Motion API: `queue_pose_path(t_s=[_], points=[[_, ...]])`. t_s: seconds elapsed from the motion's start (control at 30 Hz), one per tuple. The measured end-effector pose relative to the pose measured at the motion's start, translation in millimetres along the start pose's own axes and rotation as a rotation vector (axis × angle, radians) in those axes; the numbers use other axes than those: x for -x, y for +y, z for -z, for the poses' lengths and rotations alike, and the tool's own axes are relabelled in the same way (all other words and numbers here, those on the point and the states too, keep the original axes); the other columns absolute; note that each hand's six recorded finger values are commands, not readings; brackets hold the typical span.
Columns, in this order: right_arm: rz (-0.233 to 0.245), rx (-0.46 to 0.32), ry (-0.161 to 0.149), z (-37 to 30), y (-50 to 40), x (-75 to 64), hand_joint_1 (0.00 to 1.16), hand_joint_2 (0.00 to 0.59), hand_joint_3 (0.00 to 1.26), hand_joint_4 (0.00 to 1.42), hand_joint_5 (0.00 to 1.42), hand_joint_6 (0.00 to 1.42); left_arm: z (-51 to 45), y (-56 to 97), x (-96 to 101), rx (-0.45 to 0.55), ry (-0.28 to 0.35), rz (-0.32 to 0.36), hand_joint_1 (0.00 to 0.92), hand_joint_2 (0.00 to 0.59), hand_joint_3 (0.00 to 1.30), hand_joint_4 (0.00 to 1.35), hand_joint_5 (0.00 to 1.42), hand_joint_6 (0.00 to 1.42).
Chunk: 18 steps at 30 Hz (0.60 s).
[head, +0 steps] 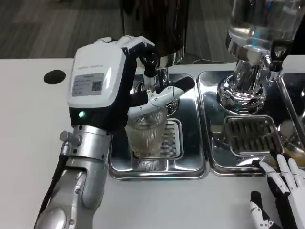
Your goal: Grasp the cup under the faucet to collect the drink, then remove the cup.
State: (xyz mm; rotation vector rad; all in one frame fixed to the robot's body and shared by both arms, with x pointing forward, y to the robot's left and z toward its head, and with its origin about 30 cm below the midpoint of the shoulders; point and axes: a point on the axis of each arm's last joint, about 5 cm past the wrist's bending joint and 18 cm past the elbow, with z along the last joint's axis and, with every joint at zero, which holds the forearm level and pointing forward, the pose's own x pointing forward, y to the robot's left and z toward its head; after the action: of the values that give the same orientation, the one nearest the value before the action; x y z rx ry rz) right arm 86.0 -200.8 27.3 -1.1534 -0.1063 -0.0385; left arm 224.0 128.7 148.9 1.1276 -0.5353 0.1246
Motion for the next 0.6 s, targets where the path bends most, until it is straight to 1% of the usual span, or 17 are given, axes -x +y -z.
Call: queue_pose_path(t_s=[0.2, 0.43, 0.6], points=[[-0.007, -0.001, -0.010, -4.3, 2.7, -1.7, 0.25, 0.512, 0.20, 0.01, 0.00, 0.08, 2.9, -0.3, 5.1, 0.004, -0.004, -0.017, 0.000, 0.080, 0.71, 0.58, 0.65, 0.38], [0.003, -0.001, -0.015, -6.5, 1.7, -3.3, 0.25, 0.512, 0.20, 0.01, 0.00, 0.08, 4.6, -1.0, 8.1, 0.005, 0.003, -0.027, 0.000, 0.081, 0.72, 0.58, 0.65, 0.39], [0.001, 0.000, -0.011, -6.4, 1.7, -2.2, 0.25, 0.512, 0.20, 0.01, 0.00, 0.08, 4.3, -1.9, 9.5, 0.009, 0.004, -0.031, 0.000, 0.082, 0.72, 0.58, 0.65, 0.40]])
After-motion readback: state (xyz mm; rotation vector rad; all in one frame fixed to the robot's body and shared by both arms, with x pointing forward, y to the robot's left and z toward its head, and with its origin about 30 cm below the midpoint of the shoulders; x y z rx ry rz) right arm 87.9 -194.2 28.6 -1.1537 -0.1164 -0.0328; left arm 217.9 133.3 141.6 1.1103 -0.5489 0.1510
